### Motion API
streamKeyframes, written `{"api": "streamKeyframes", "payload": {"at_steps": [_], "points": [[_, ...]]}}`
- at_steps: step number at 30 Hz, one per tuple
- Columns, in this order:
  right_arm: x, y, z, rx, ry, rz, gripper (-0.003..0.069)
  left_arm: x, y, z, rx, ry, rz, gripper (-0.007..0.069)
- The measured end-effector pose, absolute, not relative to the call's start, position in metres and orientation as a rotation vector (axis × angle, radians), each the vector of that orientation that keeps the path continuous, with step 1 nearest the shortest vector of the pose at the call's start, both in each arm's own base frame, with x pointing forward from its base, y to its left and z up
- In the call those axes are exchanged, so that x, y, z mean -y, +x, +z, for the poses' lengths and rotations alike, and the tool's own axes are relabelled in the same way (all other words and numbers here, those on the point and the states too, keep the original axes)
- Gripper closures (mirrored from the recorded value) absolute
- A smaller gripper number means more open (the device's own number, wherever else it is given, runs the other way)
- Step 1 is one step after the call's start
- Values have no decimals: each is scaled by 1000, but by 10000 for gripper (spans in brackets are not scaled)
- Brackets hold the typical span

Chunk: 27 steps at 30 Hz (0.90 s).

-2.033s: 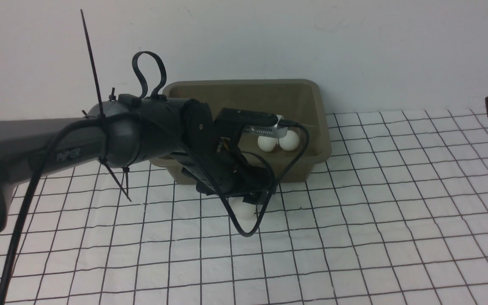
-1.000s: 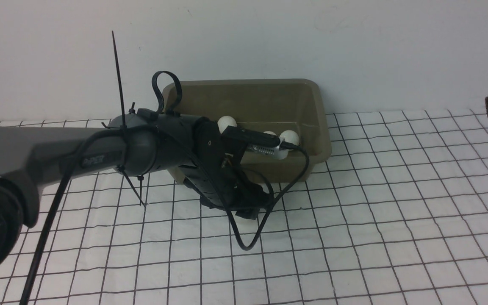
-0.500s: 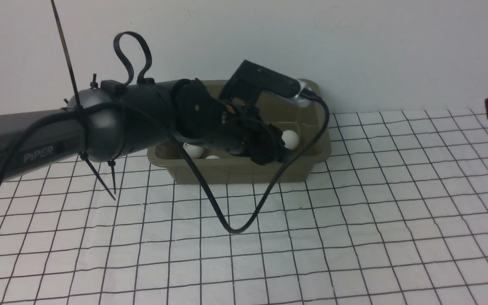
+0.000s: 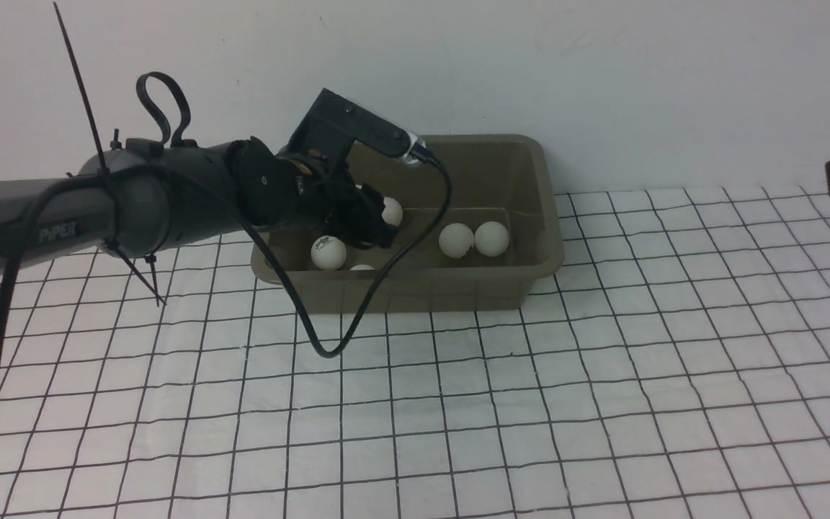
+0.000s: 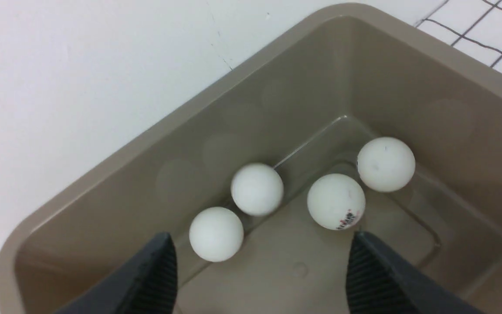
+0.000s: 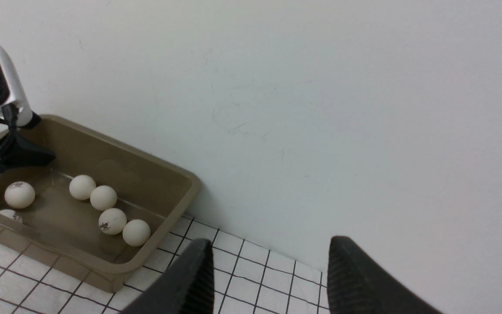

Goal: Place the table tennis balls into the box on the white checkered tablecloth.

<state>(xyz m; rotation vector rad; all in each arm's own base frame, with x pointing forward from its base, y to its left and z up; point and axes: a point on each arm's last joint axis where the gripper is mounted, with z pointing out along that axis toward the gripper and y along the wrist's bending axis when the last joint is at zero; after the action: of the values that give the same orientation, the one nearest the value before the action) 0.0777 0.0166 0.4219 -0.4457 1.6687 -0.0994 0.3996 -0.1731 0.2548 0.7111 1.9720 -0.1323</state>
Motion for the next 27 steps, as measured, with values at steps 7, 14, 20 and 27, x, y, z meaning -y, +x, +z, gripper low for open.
{"api": "streamKeyframes", "payload": {"at_steps": [7,14,20,27], "points": [[-11,58,338,-1658,-417,-173,324,174,399,254,-1995,676,-170,179],[-10,40,303,-1617,-424,-159,324,174,396,258,-2011,661,-202,179],[-9,32,285,-1595,-419,-162,324,173,390,272,-1986,658,-212,179],[-9,30,273,-1598,-420,-162,324,171,382,291,-1964,632,-246,179]]}}
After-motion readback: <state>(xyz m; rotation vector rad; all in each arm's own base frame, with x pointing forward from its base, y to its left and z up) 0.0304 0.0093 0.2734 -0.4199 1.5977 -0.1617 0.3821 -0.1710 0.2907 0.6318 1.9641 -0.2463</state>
